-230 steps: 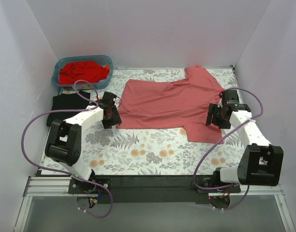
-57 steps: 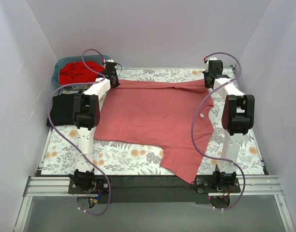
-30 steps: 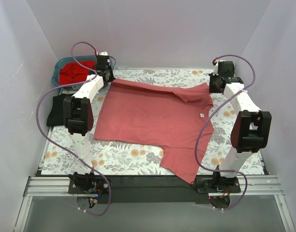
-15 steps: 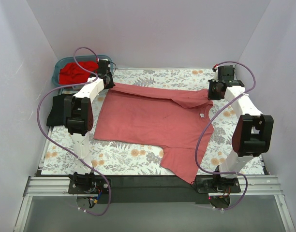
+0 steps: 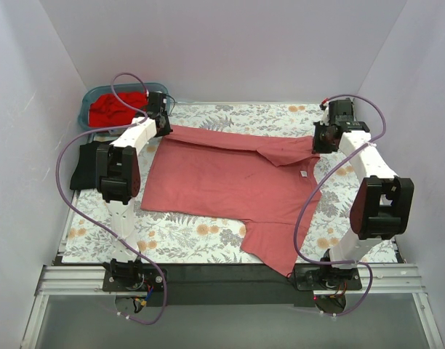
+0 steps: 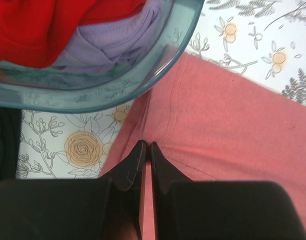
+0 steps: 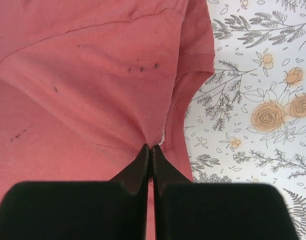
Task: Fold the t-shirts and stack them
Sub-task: Fold the tshirt
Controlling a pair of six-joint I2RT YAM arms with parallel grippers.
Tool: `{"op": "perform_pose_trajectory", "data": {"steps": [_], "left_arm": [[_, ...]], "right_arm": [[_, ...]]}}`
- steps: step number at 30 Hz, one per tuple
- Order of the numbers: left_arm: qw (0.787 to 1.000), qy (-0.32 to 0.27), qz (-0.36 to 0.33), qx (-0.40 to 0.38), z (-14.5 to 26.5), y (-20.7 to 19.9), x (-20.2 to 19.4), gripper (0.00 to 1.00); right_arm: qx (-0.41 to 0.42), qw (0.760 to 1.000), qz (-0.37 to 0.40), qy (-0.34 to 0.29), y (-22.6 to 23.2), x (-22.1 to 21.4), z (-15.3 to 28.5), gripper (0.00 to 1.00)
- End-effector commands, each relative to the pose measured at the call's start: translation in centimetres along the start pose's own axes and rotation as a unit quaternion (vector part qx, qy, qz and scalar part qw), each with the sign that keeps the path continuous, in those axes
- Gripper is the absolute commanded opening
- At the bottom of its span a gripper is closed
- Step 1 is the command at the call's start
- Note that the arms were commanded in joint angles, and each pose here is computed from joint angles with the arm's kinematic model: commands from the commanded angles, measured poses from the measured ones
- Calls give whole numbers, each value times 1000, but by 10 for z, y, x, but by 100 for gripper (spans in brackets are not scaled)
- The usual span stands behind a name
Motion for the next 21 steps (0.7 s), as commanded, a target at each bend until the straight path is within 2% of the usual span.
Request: {"op": "perform_pose_trajectory", "data": {"steps": [1,15,21], "left_arm": [[1000,-9,13,13,16,8,5,0],[998,42,21,39,-4,14,-31,0],[997,40,16,56,-9,16,-33,0]], "right_arm": [[2,1000,-7,1,-2,-7,9,1],[-9,995,-31,90,-9,-52,-23,1],[0,994,-35,103,-7,-59,-27,1]]}}
Point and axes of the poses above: each gripper's point midway between its finger pads, its own z axis back along the fingers, its own y axis along the line the jaws close on, x = y × z, the point moved 10 cm from there along z, back along the fingers, and after that the axes turned 1 degree about -z, right-handed, at the moved point
